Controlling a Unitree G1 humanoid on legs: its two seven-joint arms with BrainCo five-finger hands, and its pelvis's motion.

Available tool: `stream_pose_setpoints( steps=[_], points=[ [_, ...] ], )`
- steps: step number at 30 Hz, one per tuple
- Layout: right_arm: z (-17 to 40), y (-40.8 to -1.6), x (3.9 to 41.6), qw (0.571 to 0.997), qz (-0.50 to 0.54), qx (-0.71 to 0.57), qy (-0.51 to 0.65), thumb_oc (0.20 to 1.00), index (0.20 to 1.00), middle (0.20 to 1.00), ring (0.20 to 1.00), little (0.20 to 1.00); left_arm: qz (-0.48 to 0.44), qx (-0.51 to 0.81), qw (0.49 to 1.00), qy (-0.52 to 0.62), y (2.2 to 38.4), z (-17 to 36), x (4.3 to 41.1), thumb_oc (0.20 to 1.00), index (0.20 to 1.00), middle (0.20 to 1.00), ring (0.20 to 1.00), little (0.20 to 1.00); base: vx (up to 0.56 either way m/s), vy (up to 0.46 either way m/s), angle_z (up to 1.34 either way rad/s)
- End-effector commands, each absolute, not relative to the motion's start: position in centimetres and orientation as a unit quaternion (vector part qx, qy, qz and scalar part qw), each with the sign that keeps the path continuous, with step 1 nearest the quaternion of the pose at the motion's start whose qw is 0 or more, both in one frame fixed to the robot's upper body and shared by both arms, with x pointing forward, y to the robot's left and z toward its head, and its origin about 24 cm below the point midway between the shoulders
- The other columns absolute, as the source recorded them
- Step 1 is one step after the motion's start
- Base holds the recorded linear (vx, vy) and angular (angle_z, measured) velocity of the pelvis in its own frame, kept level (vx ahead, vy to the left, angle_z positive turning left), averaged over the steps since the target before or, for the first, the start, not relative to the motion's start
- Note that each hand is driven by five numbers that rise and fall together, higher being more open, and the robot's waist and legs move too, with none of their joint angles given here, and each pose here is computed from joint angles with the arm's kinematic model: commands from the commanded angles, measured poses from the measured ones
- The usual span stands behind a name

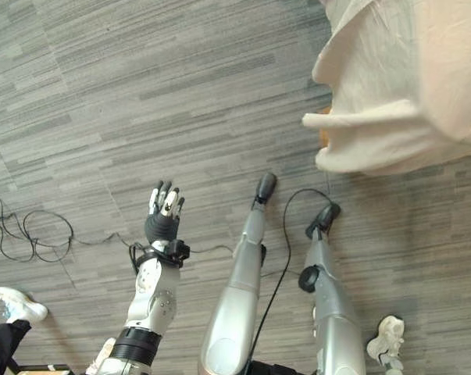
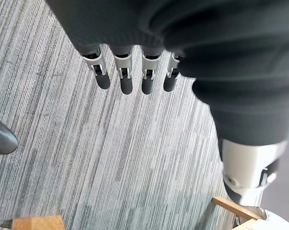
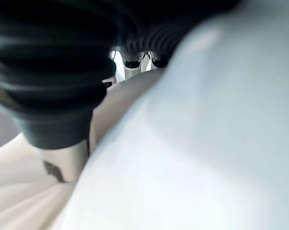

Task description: Making the bed.

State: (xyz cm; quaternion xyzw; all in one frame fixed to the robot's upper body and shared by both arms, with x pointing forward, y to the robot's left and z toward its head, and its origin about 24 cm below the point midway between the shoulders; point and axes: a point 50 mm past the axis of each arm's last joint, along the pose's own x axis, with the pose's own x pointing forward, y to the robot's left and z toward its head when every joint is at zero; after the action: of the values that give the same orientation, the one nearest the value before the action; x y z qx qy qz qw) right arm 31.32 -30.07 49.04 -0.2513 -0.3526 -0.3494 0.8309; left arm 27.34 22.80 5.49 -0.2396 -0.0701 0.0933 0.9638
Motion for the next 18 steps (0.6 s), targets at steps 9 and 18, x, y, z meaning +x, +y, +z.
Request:
stream_pose_setpoints(
  steps=[9, 18],
  points=[
    [38.3, -28.1, 36.5, 0.802, -0.242, -0.472, -0.274, 0.2, 0.2, 0.2, 0.2, 0.2, 0.139, -0.244, 0.955, -0.1, 24.5, 5.4, 26.1, 1.0, 1.0, 1.0, 1.0, 1.0, -0.01, 0.014, -0.01],
    [12.3, -16.3, 35.6, 0.821, 0.131, -0.54, -0.131, 0.2, 0.2, 0.2, 0.2, 0.2, 0.179, -0.276, 0.944, -0.019, 24.0, 1.2, 25.3, 1.0, 1.0, 1.0, 1.0, 1.0, -0.01, 0.019, -0.12]
  ],
)
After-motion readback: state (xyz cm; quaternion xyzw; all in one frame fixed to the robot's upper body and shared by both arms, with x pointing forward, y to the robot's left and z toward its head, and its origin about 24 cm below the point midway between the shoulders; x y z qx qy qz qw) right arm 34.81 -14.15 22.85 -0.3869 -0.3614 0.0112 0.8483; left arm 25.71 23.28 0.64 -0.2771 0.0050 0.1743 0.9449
